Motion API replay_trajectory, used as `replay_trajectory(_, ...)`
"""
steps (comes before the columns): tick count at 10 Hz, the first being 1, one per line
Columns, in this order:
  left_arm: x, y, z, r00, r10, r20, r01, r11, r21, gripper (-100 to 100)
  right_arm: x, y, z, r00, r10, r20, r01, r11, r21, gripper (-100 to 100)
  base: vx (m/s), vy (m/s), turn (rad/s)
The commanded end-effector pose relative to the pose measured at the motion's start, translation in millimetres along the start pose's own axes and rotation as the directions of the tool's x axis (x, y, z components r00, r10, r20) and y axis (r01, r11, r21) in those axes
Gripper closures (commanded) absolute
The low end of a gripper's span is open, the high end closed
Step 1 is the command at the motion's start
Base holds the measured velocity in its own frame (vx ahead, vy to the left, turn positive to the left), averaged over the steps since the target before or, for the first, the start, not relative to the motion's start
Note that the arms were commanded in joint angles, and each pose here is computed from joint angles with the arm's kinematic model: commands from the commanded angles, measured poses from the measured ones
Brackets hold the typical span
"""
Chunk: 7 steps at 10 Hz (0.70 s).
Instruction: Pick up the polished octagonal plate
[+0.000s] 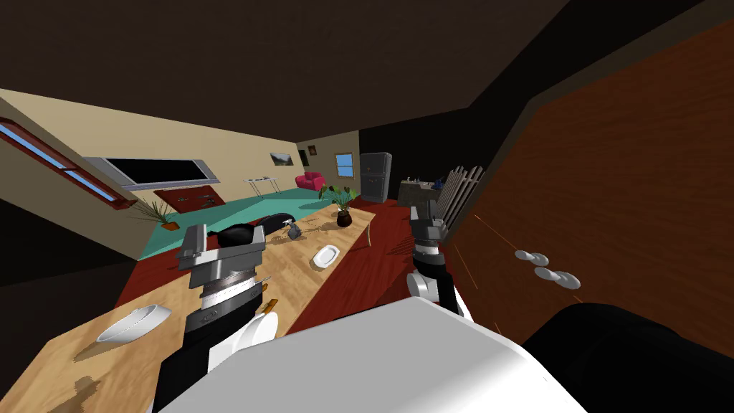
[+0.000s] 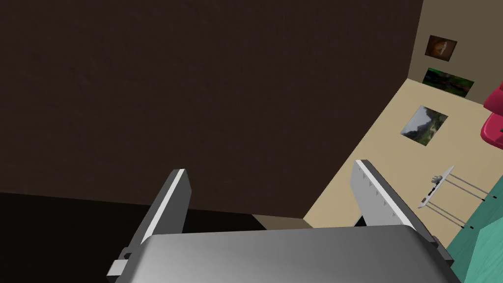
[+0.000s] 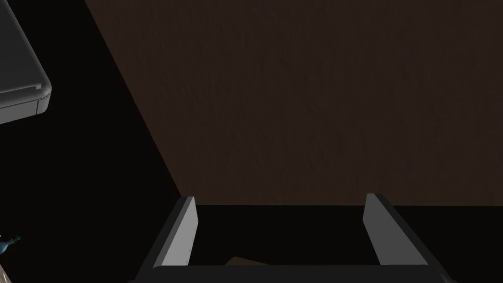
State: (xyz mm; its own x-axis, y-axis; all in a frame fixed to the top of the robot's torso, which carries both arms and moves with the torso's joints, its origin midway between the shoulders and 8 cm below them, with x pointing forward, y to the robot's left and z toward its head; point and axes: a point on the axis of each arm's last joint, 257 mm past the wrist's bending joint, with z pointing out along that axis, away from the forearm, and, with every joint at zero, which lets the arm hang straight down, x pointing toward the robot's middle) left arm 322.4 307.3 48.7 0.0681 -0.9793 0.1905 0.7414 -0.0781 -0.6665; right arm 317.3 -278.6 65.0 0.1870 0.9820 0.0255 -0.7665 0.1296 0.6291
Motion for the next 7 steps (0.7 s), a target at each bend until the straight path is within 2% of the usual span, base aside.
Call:
replay_trajectory(1,3.5,7,-2.4,0.999,0.010,-0.040,-0.011,1.000,-0.029,-100,0,0,0.0,1.000,0.000,0.000,0.000,1.000,0.000,0,0.011,-0.010,-0.037)
replay_trajectory(4,3.3,32,-15.4,0.995,0.018,-0.103,-0.031,0.992,-0.126,-100,0,0,0.0,1.000,0.000,0.000,0.000,1.000,0.000,0,0.036,-0.034,-0.049)
replay_trajectory(6,-3.8,56,-31.6,0.992,0.015,-0.122,-0.041,0.975,-0.217,-100,0,0,0.0,1.000,0.000,0.000,0.000,1.000,0.000,0,0.060,-0.064,-0.077)
replay_trajectory(7,-9.5,69,-42.3,0.992,0.011,-0.122,-0.044,0.962,-0.269,-100,0,0,0.0,1.000,0.000,0.000,0.000,1.000,0.000,0,0.060,-0.057,-0.105)
